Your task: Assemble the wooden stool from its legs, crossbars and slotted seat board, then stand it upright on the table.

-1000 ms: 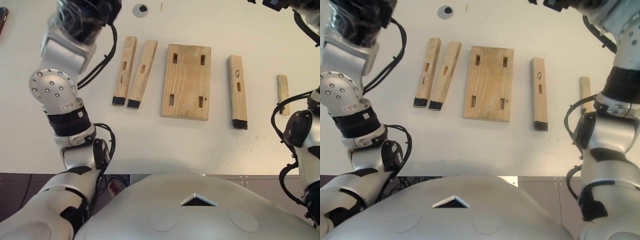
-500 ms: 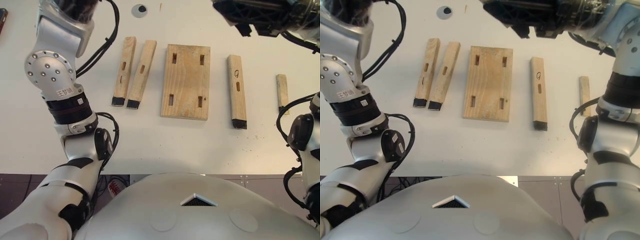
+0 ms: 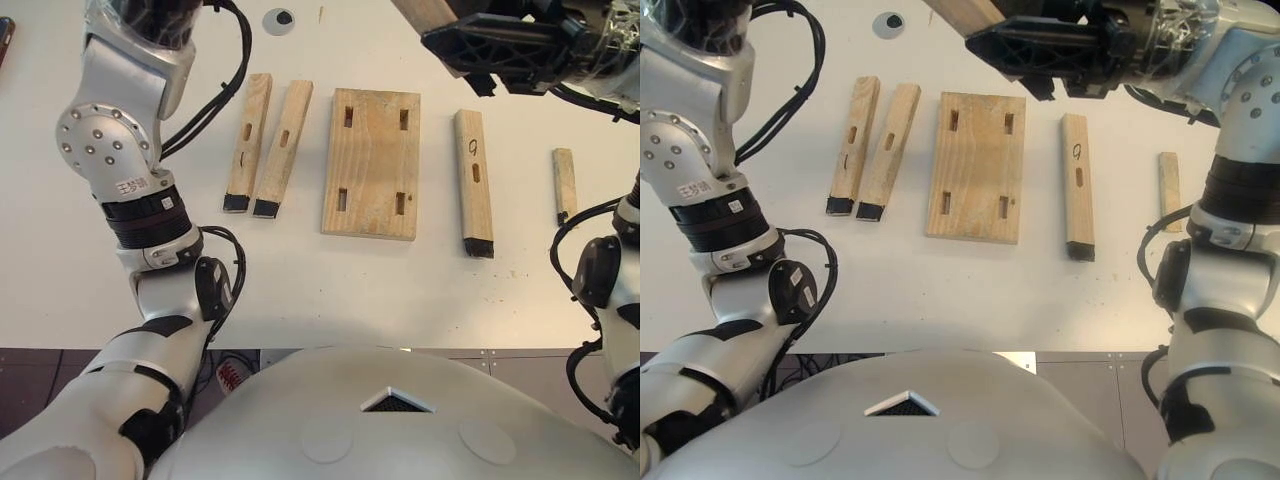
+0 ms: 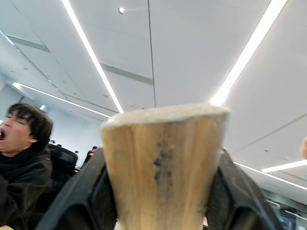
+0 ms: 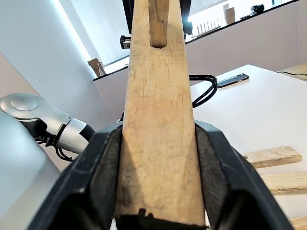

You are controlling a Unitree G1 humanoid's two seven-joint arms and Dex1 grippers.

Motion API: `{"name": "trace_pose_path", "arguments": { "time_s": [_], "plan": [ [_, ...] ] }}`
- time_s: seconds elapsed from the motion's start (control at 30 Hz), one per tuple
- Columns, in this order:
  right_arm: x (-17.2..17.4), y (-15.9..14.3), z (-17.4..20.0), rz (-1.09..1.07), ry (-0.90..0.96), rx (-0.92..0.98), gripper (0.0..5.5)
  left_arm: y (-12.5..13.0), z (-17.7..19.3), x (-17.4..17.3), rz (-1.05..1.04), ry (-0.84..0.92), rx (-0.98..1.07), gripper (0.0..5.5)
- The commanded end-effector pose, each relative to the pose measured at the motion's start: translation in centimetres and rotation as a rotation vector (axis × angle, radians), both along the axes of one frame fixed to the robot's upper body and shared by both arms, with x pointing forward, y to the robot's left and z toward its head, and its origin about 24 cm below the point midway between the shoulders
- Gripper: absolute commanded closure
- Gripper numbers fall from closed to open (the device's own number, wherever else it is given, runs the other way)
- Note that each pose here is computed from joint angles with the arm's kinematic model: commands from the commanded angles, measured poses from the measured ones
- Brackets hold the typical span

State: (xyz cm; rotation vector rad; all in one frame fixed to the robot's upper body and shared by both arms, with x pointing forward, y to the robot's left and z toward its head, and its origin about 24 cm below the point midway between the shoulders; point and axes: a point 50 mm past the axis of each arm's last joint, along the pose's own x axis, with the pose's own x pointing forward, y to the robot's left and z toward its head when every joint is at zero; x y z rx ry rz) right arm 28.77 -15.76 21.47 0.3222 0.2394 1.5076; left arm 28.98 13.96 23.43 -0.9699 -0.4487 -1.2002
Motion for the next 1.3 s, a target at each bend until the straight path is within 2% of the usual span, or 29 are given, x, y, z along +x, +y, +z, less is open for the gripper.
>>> {"name": "trace_pose_path", "arguments": {
  "time_s": [0.03,0.13,0.2,0.3,0.37,0.43,0.53,0.67,0.77,1.07,1.3],
  "plan": [
    [0.8,0.4,-3.2,-0.141,0.024,-0.188,2.68,3.0,0.6,1.5,0.200,0.020,0.005,3.48],
    [0.8,-0.2,-5.9,-0.207,0.030,-0.316,2.38,5.5,-0.3,1.6,0.306,0.031,0.156,3.48],
    [0.6,-0.8,-7.7,-0.272,0.016,-0.387,2.71,7.2,-1.0,1.5,0.362,0.043,0.265,3.48],
    [1.3,-1.8,-8.6,-0.474,-0.012,-0.362,3.19,8.1,-2.0,1.7,0.402,0.058,0.371,3.48],
    [2.8,-3.4,-8.7,-0.736,-0.029,-0.302,3.56,7.0,-3.1,1.9,0.386,0.067,0.411,3.48],
    [3.9,-5.7,-8.5,-0.974,-0.030,-0.257,3.83,4.9,-4.2,2.1,0.348,0.072,0.449,3.48],
    [4.9,-8.5,-8.5,-1.157,-0.011,-0.241,4.32,1.7,-5.8,1.0,0.323,0.028,0.557,3.48],
    [5.3,-11.9,-7.8,-1.317,0.007,-0.241,5.02,-0.6,-7.1,-1.2,0.316,-0.066,0.724,3.49],
    [6.0,-13.5,-6.9,-1.385,0.001,-0.252,5.49,-1.3,-7.7,-2.3,0.303,-0.100,0.783,3.49],
    [7.2,-13.2,-6.2,-1.354,-0.033,-0.267,5.50,-0.9,-5.6,-4.1,0.242,-0.157,0.734,3.49],
    [7.5,-12.8,-6.5,-1.339,-0.029,-0.263,5.50,-0.6,-7.2,-4.1,0.177,-0.109,0.762,3.49]
  ]
}}
